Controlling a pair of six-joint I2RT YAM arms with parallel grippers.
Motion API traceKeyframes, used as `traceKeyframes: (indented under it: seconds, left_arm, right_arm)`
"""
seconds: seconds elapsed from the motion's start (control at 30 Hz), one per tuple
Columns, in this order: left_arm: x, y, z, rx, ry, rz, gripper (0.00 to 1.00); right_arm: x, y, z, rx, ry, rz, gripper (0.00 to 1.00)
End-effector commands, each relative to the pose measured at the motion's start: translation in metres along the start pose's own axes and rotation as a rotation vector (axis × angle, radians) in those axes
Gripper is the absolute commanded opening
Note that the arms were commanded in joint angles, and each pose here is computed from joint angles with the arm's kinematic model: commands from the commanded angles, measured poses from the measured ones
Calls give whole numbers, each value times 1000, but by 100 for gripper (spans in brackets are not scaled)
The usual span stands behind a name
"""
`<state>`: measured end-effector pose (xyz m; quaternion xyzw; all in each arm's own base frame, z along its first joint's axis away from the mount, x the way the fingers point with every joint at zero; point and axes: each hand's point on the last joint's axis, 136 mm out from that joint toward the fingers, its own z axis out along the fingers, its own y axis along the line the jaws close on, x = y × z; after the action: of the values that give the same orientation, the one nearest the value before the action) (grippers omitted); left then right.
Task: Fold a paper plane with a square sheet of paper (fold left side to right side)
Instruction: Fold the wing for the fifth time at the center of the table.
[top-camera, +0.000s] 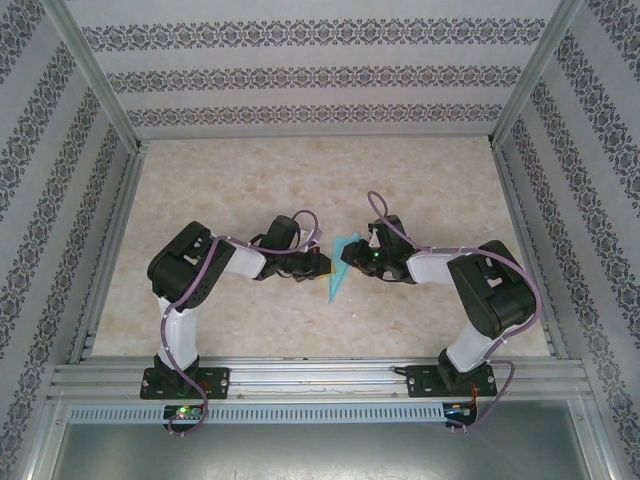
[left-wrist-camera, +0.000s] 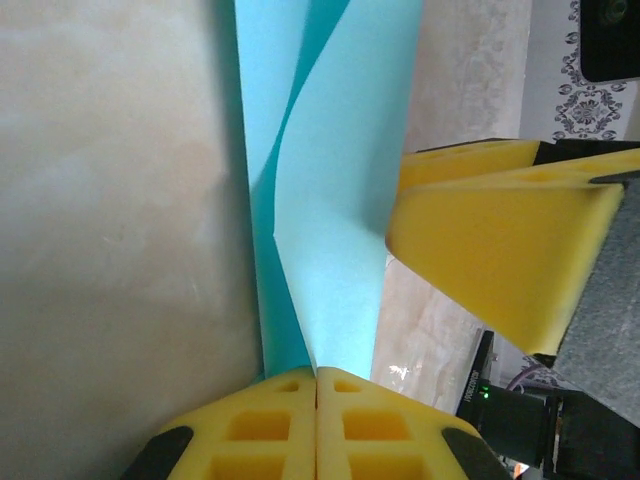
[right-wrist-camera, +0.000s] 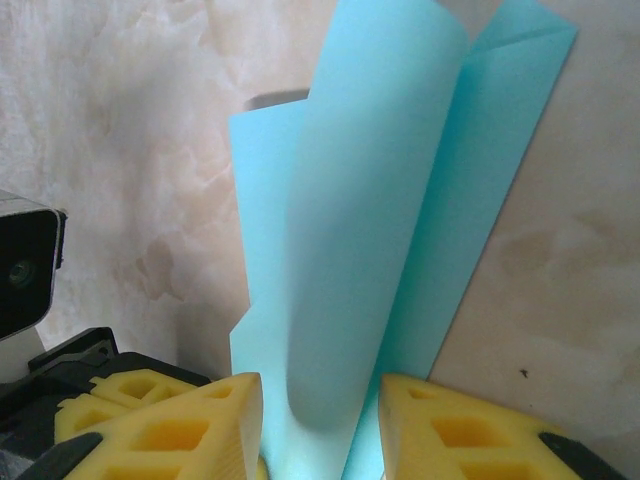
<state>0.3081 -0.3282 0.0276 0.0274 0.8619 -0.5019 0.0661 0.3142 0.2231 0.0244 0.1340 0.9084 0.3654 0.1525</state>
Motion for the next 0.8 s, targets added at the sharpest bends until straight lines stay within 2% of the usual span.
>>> traceKeyframes:
  seconds: [0.0,0.77]
  left_arm:
    - [-5,17,-1,-54,0,0,6]
    - [-6,50,5,-172,24,-69,2]
  right_arm:
    - [9,-13,16,46,27,-25,38]
    - [3,6,3,-2,1,-47,38]
